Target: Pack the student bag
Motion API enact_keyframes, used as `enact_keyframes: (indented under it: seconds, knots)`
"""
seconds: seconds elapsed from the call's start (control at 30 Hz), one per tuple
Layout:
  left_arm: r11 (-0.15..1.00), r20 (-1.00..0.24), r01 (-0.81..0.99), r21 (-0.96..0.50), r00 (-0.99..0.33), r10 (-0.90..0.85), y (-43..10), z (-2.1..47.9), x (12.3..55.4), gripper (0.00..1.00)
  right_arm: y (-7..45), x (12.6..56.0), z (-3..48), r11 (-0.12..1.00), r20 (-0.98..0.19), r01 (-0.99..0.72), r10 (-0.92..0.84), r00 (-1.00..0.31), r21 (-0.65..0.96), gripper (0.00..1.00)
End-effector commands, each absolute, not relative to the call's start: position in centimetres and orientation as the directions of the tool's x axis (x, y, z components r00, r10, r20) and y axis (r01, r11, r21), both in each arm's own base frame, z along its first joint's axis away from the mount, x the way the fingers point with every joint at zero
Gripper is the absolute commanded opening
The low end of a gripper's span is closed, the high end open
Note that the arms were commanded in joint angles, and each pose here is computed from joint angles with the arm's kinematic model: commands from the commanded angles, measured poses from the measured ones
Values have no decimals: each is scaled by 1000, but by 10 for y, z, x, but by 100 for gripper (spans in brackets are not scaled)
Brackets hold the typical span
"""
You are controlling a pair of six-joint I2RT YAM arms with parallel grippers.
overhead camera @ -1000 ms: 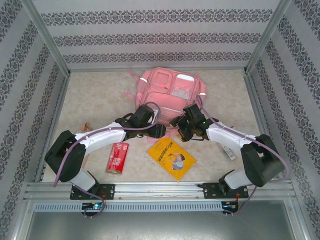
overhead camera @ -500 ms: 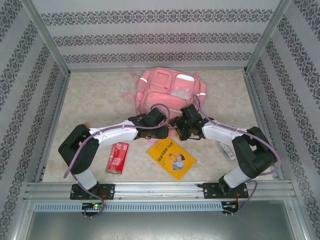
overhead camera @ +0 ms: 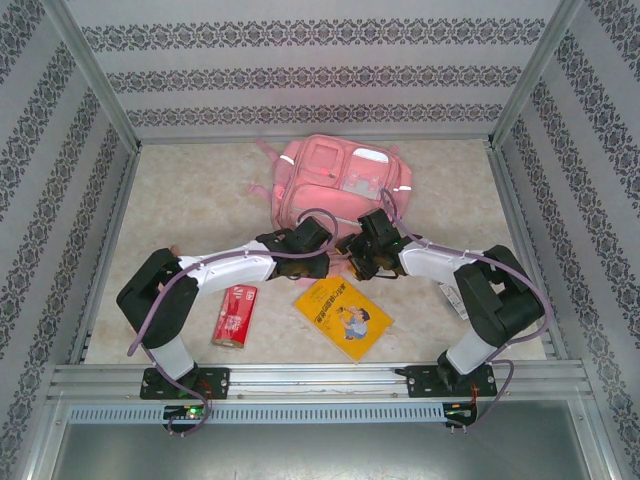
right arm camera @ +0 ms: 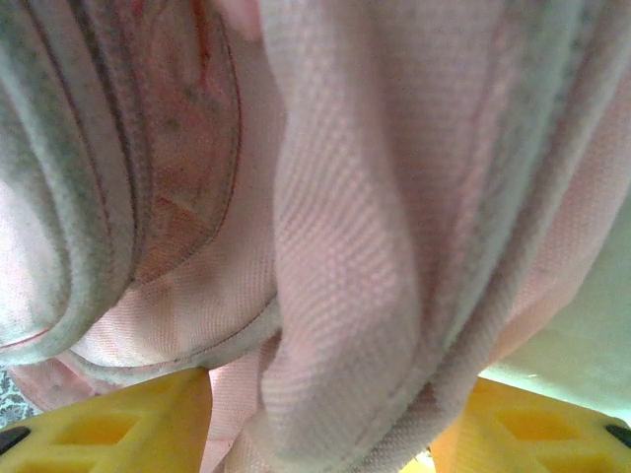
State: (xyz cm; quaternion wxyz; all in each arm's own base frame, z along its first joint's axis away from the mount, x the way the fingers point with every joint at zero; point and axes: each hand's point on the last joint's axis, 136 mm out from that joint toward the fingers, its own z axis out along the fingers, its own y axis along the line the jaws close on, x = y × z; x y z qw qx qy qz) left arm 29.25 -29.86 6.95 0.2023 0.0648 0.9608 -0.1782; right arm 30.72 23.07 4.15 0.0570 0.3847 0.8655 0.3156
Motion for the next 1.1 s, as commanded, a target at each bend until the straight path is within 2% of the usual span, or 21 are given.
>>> enact_keyframes:
  seconds: [0.0,0.07,0.2,0.33,0.43,0.57,0.77,0.9,0.97,1.03,1.07]
  knots:
    - [880,-404,258,-400,-911,83,-315,70,282,19,238,314,39,489,160,637,705,-691,596,58]
    - [879,-406,260,-401,-910,84,-314,70,281,12,240,314,38,487,168,638,702,-692,596,57]
    - [882,-418,274,-382,-903,99,-310,72,280,0,240,314,36,486,168,640,703,-691,595,43]
    - [893,-458,295,-340,-881,117,-298,81,283,0,231,313,36,490,137,639,720,-680,593,19]
    - [909,-485,298,-293,-865,128,-283,87,287,0,228,313,38,507,118,624,713,-691,595,11]
    - [928,-523,270,-257,-846,102,-256,96,295,0,218,313,40,529,97,602,698,-710,599,6]
    - [936,-579,278,-215,-808,107,-223,108,299,0,198,314,42,574,73,558,655,-752,599,5]
    - [933,-560,325,-155,-807,188,-214,90,291,0,179,318,46,610,35,525,632,-774,593,7]
    - [916,-534,349,-197,-822,198,-221,83,283,0,165,321,46,627,14,523,632,-775,577,16]
    - [873,-520,369,-320,-839,164,-241,85,276,0,154,324,47,648,-9,499,616,-788,575,36]
    - [845,-512,372,-385,-848,140,-252,88,273,0,154,325,49,653,-11,480,599,-801,586,41]
